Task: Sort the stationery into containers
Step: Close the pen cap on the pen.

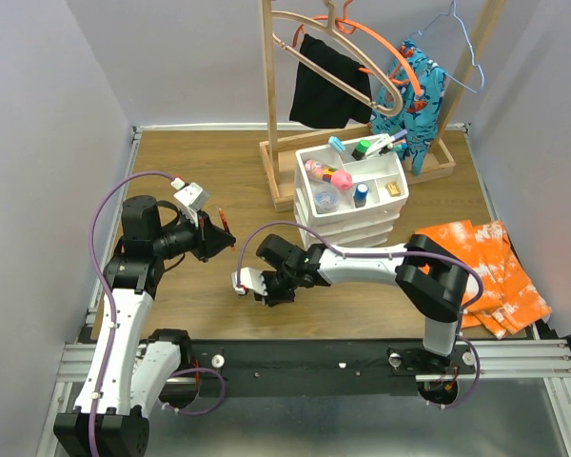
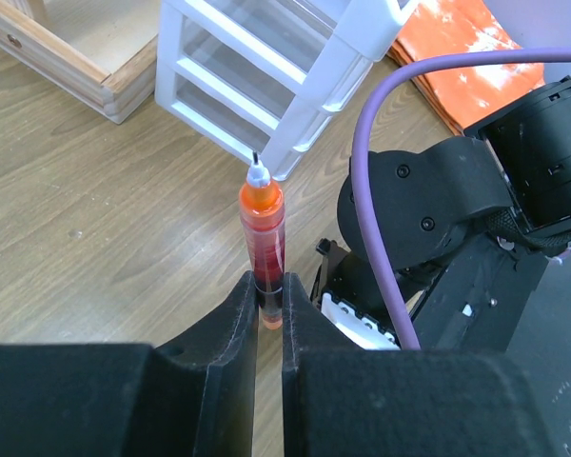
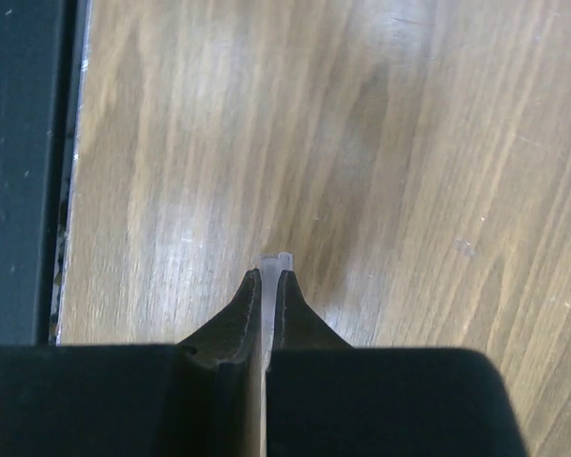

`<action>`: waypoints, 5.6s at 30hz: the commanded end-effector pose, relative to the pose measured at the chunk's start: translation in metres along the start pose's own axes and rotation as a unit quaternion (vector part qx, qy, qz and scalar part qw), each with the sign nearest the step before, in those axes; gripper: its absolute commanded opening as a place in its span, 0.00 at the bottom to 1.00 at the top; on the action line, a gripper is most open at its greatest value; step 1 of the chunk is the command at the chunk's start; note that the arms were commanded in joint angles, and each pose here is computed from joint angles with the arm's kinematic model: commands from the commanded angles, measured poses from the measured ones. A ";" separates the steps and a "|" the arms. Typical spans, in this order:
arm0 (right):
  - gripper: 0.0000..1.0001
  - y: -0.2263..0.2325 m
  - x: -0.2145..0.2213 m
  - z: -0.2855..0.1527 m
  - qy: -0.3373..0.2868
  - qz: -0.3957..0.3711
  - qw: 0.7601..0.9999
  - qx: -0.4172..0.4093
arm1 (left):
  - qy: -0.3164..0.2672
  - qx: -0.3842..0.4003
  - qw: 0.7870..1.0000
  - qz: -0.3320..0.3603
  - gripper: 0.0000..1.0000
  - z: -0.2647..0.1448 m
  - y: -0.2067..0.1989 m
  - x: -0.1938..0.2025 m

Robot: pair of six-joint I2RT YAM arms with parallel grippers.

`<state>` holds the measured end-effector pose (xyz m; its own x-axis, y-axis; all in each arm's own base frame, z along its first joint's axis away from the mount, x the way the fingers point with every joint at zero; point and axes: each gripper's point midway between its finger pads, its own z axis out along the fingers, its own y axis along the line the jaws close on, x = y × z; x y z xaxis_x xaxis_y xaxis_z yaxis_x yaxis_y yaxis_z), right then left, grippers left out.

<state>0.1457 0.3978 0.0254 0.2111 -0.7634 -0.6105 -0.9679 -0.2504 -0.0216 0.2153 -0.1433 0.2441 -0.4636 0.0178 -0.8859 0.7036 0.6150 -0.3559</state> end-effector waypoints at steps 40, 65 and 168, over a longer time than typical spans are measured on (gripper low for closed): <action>0.01 -0.032 -0.199 -0.274 -0.290 0.084 0.950 0.082 | 0.013 0.084 0.995 0.044 0.11 -0.002 -0.024 0.005; 0.01 -0.118 -0.267 -0.333 -0.586 0.191 0.785 0.067 | 0.038 0.298 0.953 -0.046 0.00 0.010 -0.093 -0.065; 0.01 -0.141 -0.242 -0.322 -0.577 0.243 0.776 0.077 | -0.011 0.259 0.965 -0.049 0.00 0.025 -0.071 -0.101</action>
<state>0.2755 0.4259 0.4346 -0.3452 0.3239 -0.8809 -0.9236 0.0498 0.3802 0.2214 -0.2107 0.3416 -0.5649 -0.0245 -0.8248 0.8170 0.1239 -0.5632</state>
